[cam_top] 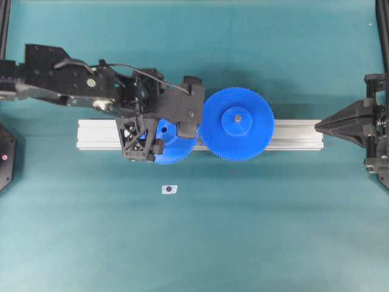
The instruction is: Insert the small gear onto the shaft.
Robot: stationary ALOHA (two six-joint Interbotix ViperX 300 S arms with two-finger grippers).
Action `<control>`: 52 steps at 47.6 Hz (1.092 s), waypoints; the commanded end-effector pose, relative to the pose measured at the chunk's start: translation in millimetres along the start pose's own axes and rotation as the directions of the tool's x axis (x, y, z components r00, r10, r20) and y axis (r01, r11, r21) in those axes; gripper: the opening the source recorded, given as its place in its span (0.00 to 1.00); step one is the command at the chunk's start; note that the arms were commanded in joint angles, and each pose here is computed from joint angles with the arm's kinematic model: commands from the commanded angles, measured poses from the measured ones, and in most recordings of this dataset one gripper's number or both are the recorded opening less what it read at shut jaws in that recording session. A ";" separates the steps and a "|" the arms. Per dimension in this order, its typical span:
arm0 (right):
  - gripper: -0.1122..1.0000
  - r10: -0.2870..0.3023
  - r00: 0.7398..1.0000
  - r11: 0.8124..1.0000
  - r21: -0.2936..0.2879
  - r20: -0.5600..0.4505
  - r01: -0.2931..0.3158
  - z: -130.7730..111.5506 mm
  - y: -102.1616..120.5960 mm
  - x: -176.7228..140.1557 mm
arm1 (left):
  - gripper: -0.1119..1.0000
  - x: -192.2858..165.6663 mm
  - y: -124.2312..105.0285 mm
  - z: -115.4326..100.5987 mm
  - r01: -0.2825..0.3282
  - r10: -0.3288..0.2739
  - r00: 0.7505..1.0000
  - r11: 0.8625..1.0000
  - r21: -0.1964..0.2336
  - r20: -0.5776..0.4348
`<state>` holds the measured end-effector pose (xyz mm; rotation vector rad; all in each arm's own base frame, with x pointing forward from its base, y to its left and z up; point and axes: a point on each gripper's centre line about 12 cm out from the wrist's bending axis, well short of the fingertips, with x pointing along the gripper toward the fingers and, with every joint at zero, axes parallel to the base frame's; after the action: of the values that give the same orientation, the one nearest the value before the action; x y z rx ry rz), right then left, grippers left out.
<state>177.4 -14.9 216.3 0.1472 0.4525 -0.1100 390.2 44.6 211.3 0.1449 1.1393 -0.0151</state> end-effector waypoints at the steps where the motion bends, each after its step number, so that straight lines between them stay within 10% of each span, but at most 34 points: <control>1: 0.15 0.001 1.000 1.000 0.013 0.015 -0.001 4.9 0.4 0.0 | 0.90 -29.3 6.1 14.9 -0.026 0.026 0.996 1.000 -0.002 0.088; 52: 0.15 0.001 1.000 1.000 0.013 0.015 -0.001 4.9 0.4 0.0 | 0.91 -68.2 9.8 28.2 -0.044 0.045 0.984 0.999 -0.010 0.171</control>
<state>177.3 -15.1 216.6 0.1506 0.4507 -0.1118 388.4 45.0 266.4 0.1548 1.0164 0.0036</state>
